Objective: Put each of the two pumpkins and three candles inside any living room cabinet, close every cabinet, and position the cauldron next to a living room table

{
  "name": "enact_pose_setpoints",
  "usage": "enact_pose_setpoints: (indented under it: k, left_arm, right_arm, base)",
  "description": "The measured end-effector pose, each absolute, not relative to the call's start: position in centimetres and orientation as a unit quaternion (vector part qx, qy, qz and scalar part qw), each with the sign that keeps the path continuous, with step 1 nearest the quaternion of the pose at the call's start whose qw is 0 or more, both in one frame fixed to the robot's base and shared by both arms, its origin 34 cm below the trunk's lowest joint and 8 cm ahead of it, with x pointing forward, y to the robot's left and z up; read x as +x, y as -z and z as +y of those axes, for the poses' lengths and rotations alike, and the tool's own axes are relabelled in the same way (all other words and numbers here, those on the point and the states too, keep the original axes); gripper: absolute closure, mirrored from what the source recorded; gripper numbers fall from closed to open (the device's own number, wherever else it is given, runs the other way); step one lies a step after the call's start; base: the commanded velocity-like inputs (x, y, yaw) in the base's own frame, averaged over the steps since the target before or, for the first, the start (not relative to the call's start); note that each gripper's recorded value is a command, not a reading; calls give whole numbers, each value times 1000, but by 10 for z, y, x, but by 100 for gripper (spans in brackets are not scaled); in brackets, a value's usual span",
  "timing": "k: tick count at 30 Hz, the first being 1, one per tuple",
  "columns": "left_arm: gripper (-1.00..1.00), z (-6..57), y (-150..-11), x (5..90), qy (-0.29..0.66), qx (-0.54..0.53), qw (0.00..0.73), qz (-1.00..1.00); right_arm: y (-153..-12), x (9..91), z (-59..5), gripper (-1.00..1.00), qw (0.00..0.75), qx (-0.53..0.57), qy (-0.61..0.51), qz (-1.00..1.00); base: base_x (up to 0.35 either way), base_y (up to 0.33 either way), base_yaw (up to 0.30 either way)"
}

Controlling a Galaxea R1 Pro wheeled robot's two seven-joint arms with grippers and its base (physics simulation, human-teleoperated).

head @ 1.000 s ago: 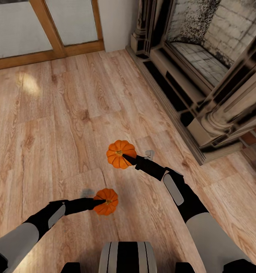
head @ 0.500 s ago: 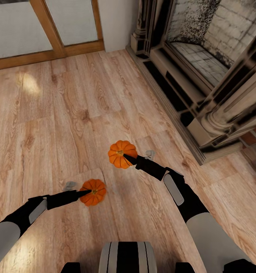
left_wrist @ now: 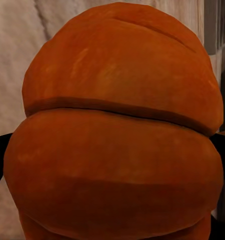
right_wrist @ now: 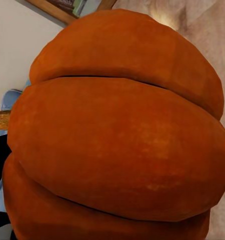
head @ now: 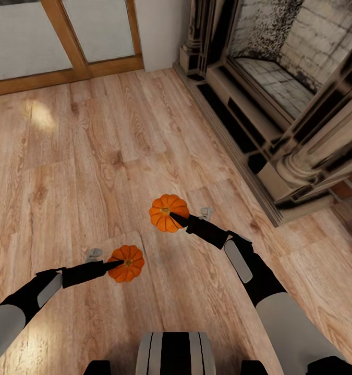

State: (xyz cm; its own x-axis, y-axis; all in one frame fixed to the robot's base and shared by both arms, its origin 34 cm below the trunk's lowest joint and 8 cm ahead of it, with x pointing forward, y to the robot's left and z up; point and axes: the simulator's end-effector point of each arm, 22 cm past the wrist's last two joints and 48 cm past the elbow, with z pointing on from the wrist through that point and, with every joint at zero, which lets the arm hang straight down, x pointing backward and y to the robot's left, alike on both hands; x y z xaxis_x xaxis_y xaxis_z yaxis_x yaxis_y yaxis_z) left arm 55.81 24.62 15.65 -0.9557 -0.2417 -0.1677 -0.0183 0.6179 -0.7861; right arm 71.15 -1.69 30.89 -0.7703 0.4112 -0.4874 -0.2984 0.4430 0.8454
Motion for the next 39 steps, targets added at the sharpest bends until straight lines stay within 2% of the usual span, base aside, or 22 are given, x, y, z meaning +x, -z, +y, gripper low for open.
enact_pose_setpoints:
  k: [9, 18, 21, 28, 34, 39]
  left_arm:
    - [100, 244, -169, 567, 432, -71, 139, 888]
    - [100, 255, -223, 635, 453, -95, 176, 869]
    - [100, 258, -235, 637, 459, -103, 161, 868]
    - [100, 238, -275, 664, 478, -68, 194, 854]
    - [100, 257, -315, 706, 481, -82, 249, 837]
    - [100, 273, -333, 715, 478, -92, 263, 833]
  right_arm:
    - [-316, 719, -20, 100, 347, 40, -506, 788]
    - [-337, 727, -26, 100, 362, 33, -498, 787]
    - [-345, 728, -25, 100, 366, 31, -499, 785]
    - [-352, 725, -29, 100, 365, 30, -498, 786]
    - [-356, 719, -40, 100, 366, 26, -491, 790]
    - [-365, 714, -41, 100, 370, 20, -491, 788]
  base:
    - [0, 0, 0]
    - [0, 0, 0]
    - [0, 0, 0]
    - [0, 0, 0]
    - [0, 0, 0]
    - [0, 0, 0]
